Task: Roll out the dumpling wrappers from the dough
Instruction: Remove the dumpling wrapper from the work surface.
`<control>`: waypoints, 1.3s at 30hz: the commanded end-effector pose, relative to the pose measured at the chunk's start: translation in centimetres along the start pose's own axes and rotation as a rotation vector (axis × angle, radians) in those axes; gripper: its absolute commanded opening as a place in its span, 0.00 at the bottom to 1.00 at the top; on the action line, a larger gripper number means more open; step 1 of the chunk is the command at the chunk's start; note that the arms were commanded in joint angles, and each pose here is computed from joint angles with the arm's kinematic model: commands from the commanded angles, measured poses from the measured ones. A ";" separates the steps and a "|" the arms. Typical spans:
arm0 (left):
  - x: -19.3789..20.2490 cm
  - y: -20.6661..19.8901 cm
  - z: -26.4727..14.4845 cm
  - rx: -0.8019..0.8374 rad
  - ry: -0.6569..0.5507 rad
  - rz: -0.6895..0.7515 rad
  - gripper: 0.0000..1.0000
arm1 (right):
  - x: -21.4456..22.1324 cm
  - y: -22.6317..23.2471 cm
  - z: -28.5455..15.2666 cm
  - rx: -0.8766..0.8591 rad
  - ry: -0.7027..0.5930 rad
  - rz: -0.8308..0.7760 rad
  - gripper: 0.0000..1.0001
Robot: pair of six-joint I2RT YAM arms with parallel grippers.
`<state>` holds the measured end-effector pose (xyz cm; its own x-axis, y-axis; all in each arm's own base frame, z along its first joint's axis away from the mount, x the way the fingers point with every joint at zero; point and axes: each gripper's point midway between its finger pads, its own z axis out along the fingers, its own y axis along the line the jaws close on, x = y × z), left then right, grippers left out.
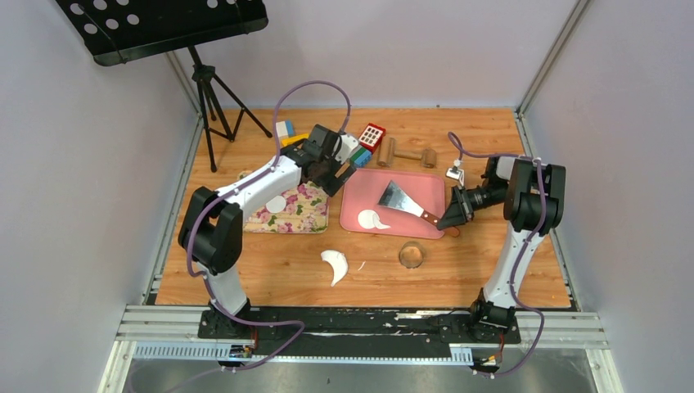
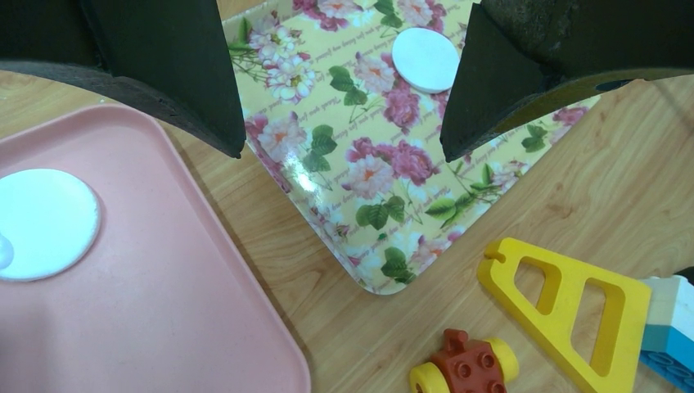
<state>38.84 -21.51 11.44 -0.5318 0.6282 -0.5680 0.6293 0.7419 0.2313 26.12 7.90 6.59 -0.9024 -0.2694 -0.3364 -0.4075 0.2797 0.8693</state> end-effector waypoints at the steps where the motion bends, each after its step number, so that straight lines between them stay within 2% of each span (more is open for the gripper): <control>1: -1.5 0.9 -1.6 -0.014 -0.074 -0.003 0.96 | 0.0 0.8 0.5 -0.036 0.003 0.002 0.00; 22: -1.5 0.7 -1.5 -0.009 -0.077 -0.012 0.96 | 1.4 -1.6 1.1 0.011 0.068 0.025 0.00; 33: -1.3 0.7 -1.4 -0.009 -0.071 -0.014 0.96 | 0.8 -0.2 1.1 -0.019 0.054 -0.011 0.00; 39: -1.4 0.7 -1.4 -0.008 -0.071 -0.014 0.96 | -0.2 0.2 0.2 0.032 0.048 -0.056 0.00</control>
<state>38.72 -21.26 11.12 -0.5366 0.6259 -0.5660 0.6282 0.7441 0.2272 24.97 7.98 4.76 -0.9004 -0.3370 -0.2751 -0.3793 0.2986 0.8758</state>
